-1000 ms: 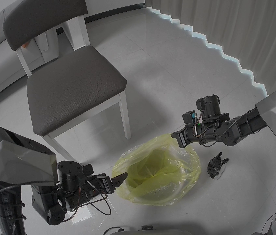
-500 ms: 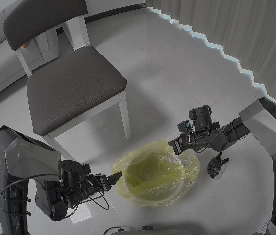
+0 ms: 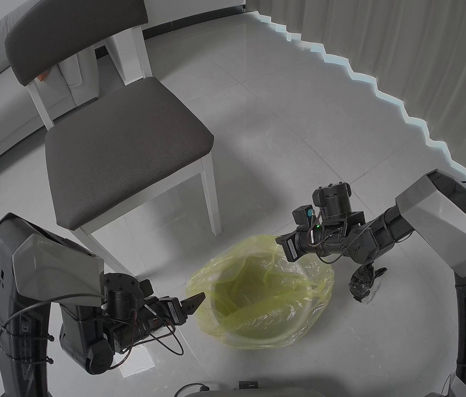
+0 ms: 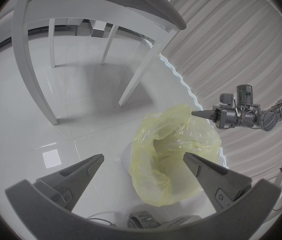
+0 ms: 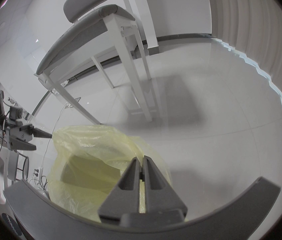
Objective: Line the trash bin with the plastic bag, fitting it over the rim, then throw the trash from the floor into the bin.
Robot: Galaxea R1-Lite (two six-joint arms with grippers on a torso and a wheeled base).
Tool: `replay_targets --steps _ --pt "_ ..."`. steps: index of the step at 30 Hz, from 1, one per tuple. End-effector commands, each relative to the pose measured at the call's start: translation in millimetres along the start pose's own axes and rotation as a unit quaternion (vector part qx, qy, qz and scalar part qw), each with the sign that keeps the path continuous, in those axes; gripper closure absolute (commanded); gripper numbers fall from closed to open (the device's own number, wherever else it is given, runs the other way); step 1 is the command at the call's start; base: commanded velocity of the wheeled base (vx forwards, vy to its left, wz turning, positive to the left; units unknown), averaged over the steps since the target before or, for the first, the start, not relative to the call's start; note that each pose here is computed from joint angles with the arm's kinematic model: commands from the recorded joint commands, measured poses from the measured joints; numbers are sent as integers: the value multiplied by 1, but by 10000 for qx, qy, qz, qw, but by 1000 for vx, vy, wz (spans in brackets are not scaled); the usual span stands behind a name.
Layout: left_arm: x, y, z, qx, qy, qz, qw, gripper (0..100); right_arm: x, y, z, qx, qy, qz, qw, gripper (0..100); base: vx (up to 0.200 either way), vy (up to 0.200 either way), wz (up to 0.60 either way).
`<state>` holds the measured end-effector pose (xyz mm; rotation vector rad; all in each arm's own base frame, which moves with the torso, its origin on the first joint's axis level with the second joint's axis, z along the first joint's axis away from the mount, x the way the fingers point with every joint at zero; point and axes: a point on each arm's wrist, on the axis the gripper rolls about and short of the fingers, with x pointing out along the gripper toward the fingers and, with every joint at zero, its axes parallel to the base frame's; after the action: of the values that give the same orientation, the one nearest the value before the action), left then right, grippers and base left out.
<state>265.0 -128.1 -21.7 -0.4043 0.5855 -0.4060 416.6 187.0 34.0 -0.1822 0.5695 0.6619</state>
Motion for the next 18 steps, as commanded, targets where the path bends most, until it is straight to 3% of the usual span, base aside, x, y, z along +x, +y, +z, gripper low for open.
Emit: replay_targets --steps 1,6,7,14,18 --pt "1 -1 4 11 -133 -61 9999 0 -1 -7 9 9 -141 -77 9999 100 0 0 0" --pt "2 -1 3 9 -113 -50 9999 0 0 -7 6 32 -97 -77 9999 100 0 0 0" --pt "3 -1 1 13 -86 -50 9999 0 2 -7 3 43 2 -73 10000 0 0 0 0" --pt "6 -1 4 17 -150 -78 9999 0 5 -9 4 131 -43 -153 9998 0 0 0 0" --pt "5 -3 6 31 -203 -107 9997 0 -31 -24 38 268 -554 -382 9974 0 0 0 0"
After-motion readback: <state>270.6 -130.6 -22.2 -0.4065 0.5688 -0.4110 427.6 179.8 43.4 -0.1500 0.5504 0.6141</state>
